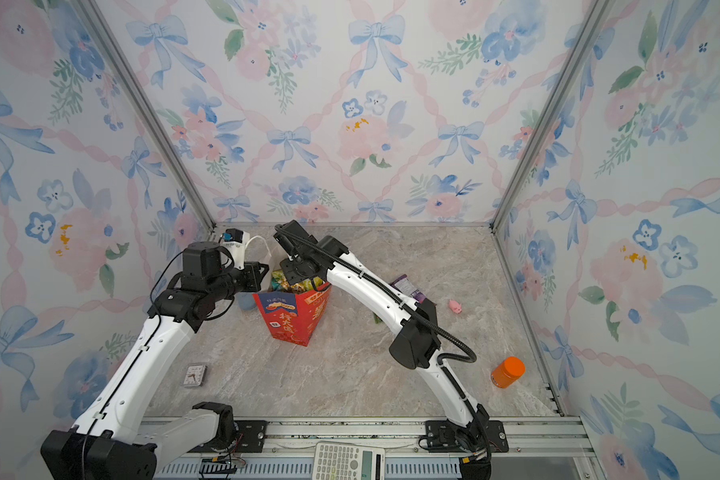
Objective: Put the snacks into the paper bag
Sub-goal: 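Open the right gripper and raise it out of the bag, then move the right gripper down onto the purple Fox's packet and grasp it, then lift the purple packet with the right gripper and carry it toward the bag, then lower the purple packet into the bag held by the left gripper, then push the purple packet deeper into the bag with the right gripper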
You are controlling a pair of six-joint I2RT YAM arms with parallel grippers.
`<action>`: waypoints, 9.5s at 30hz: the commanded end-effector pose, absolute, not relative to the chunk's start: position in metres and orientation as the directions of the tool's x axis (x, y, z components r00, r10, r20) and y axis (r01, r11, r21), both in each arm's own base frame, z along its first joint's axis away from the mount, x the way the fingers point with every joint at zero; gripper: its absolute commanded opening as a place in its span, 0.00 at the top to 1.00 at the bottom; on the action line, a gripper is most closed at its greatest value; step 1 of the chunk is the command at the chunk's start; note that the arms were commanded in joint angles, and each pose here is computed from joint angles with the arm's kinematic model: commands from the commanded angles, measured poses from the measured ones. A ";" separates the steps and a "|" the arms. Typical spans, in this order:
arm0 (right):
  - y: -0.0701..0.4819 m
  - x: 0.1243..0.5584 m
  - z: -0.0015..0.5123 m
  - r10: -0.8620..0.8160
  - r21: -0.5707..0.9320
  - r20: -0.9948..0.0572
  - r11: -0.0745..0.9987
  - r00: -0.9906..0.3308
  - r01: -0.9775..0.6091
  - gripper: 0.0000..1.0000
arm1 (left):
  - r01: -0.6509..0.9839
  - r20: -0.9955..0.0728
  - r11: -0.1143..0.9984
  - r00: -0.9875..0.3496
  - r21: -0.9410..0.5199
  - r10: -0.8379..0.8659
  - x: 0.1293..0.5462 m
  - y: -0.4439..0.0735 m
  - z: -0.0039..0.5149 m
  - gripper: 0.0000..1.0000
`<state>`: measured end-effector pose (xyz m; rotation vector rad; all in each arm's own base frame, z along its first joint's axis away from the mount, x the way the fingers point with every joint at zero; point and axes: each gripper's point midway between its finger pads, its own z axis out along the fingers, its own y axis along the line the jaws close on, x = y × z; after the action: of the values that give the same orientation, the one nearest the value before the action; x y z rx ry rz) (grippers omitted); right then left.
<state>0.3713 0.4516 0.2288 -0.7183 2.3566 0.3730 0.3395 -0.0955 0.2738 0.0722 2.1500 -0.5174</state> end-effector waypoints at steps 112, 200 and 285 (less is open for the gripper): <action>0.095 0.357 0.178 0.561 0.552 -0.522 0.796 -0.643 0.246 1.00 | 0.304 -0.857 0.895 -0.494 -0.327 -0.145 0.344 -0.099 0.312 1.00; 0.407 0.369 0.321 -0.505 0.186 -0.739 0.483 -0.446 -0.855 0.53 | 0.366 -0.850 0.863 -0.512 -0.349 -0.127 0.345 -0.111 0.314 1.00; 0.406 0.345 0.359 -0.357 0.078 -0.786 0.752 -0.504 -0.654 0.49 | 0.365 -0.852 0.865 -0.509 -0.344 -0.123 0.343 -0.110 0.312 1.00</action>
<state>0.3485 0.3997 0.3977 -0.7260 2.0376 0.5558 0.3399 -0.1031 0.2756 0.1033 2.1471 -0.5867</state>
